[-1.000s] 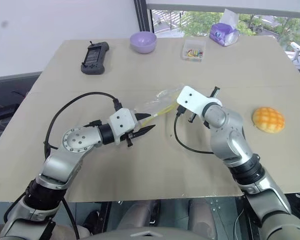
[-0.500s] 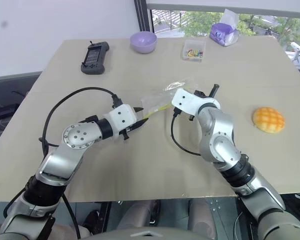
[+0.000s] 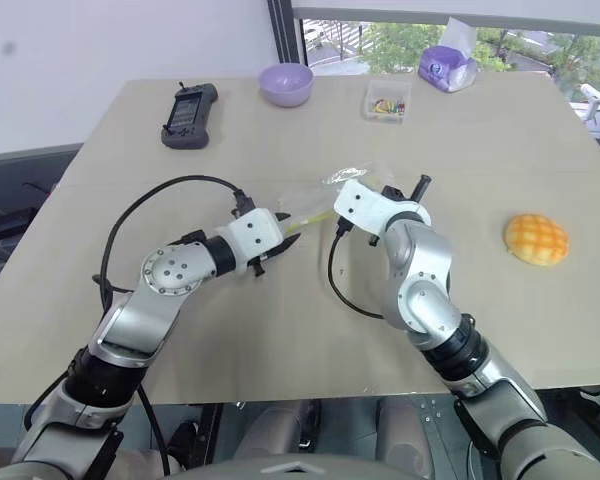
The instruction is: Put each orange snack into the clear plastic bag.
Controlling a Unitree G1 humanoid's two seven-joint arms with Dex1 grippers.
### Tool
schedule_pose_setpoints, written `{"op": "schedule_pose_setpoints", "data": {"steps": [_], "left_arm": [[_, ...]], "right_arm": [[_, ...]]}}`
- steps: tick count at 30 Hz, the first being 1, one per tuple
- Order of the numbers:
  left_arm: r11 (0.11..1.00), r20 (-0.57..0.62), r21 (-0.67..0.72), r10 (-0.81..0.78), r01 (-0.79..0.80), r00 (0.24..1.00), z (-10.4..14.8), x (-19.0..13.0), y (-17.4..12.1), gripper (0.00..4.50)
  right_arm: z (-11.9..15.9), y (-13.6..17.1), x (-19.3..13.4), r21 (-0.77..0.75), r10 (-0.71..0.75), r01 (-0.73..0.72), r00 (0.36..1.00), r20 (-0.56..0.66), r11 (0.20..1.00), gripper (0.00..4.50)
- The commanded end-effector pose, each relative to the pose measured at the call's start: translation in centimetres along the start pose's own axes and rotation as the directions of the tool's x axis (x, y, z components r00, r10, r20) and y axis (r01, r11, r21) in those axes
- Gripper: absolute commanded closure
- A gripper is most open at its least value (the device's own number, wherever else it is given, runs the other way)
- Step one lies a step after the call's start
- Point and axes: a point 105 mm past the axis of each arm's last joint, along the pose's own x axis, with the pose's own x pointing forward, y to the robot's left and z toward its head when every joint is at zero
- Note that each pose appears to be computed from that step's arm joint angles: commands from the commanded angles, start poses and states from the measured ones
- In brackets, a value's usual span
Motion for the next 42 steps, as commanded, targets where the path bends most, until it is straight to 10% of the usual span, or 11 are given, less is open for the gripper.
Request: {"op": "schedule_pose_setpoints", "data": {"steps": [1,5,11,23,30,35,42], "left_arm": [[0.999,0.023,0.012,0.036,-0.037,0.999,0.8,0.1,0.5,2.62],[0.999,0.023,-0.006,0.050,-0.050,0.998,0.8,0.2,0.4,2.62],[0.998,0.031,-0.028,0.059,-0.058,0.998,0.8,0.5,0.3,4.47],[0.999,0.024,-0.006,0.043,-0.043,0.999,0.4,0.6,-0.3,4.47],[0.999,0.029,-0.007,0.049,-0.049,0.998,0.6,0.8,-0.2,4.50],[0.998,0.030,-0.011,0.056,-0.055,0.998,0.6,1.0,-0.2,4.50],[0.999,0.034,-0.012,0.054,-0.053,0.998,0.7,1.2,-0.3,4.50]], "right_arm": [[0.6,-1.1,-0.7,0.014,-0.044,0.043,0.999,0.031,0.999,4.50],[0.8,-1.0,-0.7,0.014,-0.040,0.039,0.999,0.035,0.999,4.50],[0.9,-1.0,-0.7,0.015,-0.035,0.035,0.999,0.040,0.999,4.50],[2.0,-0.4,-0.8,0.069,0.074,-0.089,0.978,0.193,0.994,4.50],[0.0,-0.5,-1.7,0.089,0.162,-0.187,0.960,0.230,0.978,1.57],[-2.6,-1.5,-3.9,0.088,0.314,-0.345,0.915,0.252,0.934,1.57],[-0.7,-4.5,-5.8,0.487,0.327,-0.536,0.831,0.450,0.689,1.81]]}}
